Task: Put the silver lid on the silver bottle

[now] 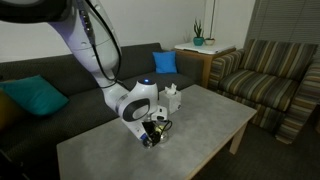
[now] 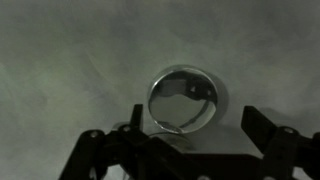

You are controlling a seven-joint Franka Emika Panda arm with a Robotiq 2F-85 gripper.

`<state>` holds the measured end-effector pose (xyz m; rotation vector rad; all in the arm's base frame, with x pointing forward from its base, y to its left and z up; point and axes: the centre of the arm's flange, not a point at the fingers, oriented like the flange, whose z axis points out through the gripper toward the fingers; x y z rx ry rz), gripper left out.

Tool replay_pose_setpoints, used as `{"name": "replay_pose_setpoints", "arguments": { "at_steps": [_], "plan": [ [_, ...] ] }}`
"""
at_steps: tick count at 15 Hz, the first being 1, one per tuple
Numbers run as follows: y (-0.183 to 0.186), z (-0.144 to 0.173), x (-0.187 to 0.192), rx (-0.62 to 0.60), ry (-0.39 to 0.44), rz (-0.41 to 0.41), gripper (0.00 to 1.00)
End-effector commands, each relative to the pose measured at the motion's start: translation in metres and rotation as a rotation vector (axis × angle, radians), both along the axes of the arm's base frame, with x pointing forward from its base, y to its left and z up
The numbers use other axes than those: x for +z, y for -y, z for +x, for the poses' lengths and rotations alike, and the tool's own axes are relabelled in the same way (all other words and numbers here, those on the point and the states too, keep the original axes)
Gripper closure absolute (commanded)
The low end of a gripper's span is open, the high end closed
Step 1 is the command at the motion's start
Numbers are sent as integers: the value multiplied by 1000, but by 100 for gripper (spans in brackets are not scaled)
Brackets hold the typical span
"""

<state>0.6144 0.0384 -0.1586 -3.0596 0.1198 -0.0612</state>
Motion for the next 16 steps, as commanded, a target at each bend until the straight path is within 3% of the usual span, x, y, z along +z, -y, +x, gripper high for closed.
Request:
{"name": "replay_pose_setpoints", "arguments": {
  "at_steps": [1,8,11,12,15,16],
  "plan": [
    [1,20,-31,-48,-42,-23,0],
    [-5,28,-48,-63,-109,-32,0],
    [-4,34,-49,-83,-102,-52,2],
    [-3,36,-49,-91,-100,-56,24],
    [-3,39,-49,-105,-100,-75,40],
    [-3,40,-49,-107,-103,-80,35]
  ]
}}
